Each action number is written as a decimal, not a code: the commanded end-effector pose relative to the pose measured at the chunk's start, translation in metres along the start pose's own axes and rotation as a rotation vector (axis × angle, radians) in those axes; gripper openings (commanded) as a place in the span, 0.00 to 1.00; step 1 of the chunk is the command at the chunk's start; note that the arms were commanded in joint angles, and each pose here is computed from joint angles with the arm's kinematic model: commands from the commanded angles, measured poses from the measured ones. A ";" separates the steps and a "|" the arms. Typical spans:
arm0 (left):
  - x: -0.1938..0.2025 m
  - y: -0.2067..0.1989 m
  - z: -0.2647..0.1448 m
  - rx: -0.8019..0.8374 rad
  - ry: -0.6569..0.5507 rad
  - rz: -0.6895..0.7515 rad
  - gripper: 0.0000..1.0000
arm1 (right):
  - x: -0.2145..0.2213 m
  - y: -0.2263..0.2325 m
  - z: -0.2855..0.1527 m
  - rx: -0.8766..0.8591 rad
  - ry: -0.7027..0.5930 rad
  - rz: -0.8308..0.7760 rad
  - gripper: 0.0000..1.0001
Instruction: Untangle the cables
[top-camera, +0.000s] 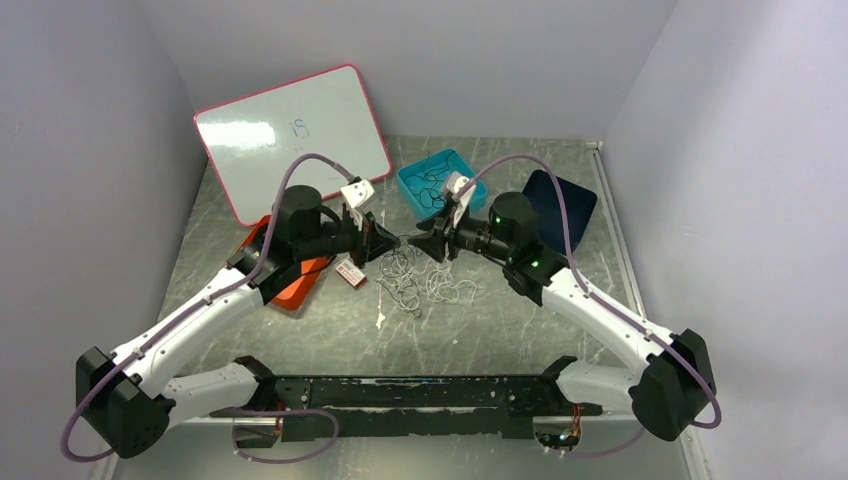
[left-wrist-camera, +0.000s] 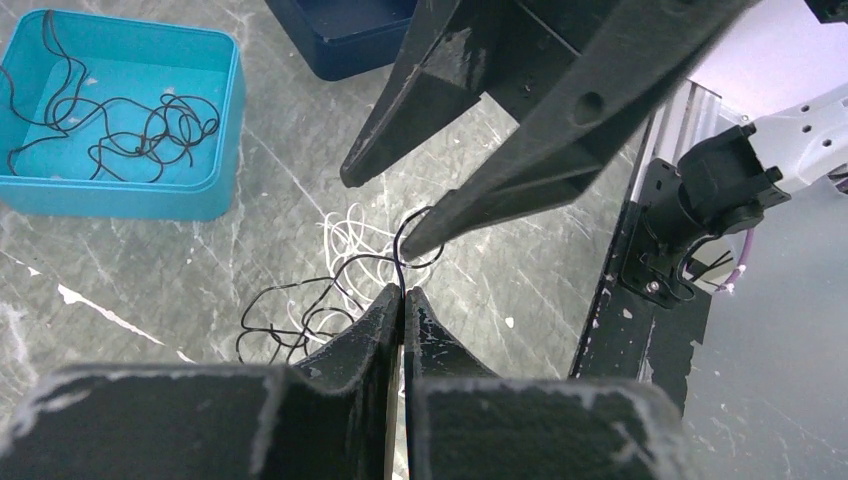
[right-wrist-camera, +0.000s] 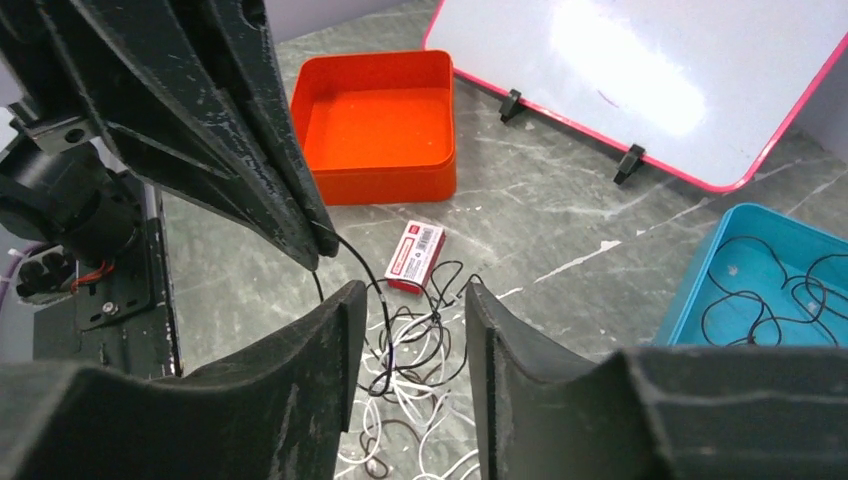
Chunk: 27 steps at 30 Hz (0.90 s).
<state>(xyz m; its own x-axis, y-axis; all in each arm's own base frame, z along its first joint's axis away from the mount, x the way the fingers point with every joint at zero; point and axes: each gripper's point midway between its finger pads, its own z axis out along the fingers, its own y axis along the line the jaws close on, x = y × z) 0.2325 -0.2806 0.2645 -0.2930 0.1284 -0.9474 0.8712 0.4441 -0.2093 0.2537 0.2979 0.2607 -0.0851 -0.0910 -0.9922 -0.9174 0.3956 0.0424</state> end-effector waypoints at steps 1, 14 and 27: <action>-0.008 -0.010 -0.006 0.046 -0.022 0.034 0.07 | 0.000 -0.001 0.003 -0.004 0.045 -0.017 0.41; -0.008 -0.007 -0.007 0.020 -0.047 0.017 0.13 | -0.024 0.003 -0.002 -0.005 0.028 0.025 0.00; -0.026 0.003 -0.008 -0.045 -0.220 -0.037 0.87 | -0.097 -0.006 -0.008 0.112 -0.074 0.205 0.00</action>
<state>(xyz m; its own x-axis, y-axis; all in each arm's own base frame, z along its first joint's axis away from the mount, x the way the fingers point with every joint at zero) 0.2268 -0.2744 0.2661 -0.2918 0.0365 -0.9558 0.8516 0.4648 -0.2423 0.2643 0.2960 0.3392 -0.1627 -0.0024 -0.9867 -0.8671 0.4776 0.1418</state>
